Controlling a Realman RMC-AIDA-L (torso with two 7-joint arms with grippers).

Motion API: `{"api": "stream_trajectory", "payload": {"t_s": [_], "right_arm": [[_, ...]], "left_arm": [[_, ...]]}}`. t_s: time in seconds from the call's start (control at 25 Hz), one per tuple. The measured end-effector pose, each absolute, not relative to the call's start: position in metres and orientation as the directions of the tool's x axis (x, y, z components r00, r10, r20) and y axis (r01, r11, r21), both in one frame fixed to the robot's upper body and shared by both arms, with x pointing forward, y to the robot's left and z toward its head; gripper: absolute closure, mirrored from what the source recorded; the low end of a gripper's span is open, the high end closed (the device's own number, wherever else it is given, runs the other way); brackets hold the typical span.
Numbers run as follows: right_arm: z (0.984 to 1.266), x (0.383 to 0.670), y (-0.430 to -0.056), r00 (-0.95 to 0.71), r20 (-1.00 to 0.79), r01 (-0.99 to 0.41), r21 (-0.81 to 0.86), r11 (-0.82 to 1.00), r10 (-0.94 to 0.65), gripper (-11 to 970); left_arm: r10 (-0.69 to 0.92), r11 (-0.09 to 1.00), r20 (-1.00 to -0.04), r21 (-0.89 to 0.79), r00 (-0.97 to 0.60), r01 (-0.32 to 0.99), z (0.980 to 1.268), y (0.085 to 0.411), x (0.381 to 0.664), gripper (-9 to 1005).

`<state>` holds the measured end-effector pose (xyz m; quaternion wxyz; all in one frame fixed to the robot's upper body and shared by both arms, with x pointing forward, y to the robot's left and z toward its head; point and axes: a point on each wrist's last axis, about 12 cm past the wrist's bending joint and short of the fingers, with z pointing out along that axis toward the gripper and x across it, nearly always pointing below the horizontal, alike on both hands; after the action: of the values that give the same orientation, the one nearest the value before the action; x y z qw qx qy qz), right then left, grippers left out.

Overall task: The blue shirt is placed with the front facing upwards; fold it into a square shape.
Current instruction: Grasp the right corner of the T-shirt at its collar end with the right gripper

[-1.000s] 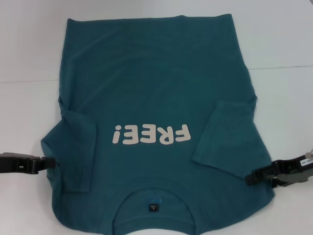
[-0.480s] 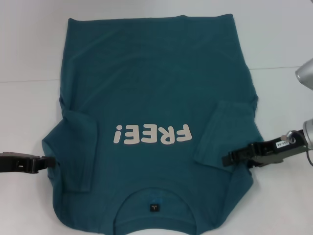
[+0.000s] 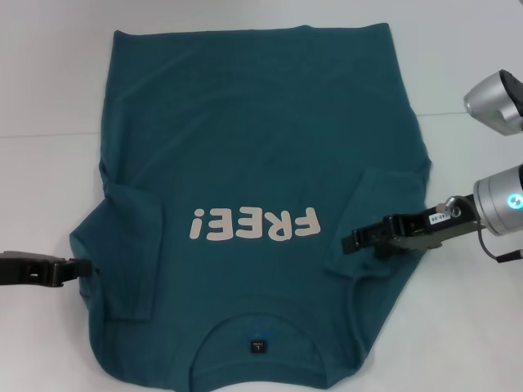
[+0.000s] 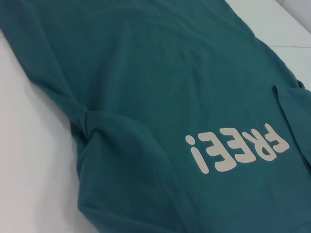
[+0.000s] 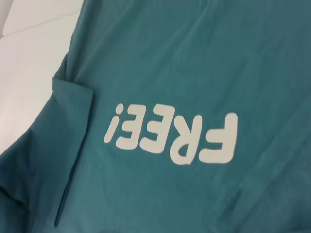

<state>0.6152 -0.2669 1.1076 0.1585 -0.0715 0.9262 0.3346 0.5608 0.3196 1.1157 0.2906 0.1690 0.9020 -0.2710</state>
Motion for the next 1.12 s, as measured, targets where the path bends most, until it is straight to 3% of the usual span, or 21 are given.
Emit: {"api": "stream_trajectory", "payload": {"t_s": [0.68,1.12], "right_arm": [[1.113,0.622,-0.265,-0.923,-0.383,-0.236,0.645,0.727,0.04,122],[1.159,0.621,-0.315,-0.965,-0.252,-0.109,0.639,0.761,0.074,122]], "left_arm": [[0.151,0.797,-0.621,-0.384,-0.77,0.466,1.115,0.319,0.562,994],[0.157,0.792,-0.624,-0.384,-0.766,0.475,1.118,0.317,0.563,994]]}}
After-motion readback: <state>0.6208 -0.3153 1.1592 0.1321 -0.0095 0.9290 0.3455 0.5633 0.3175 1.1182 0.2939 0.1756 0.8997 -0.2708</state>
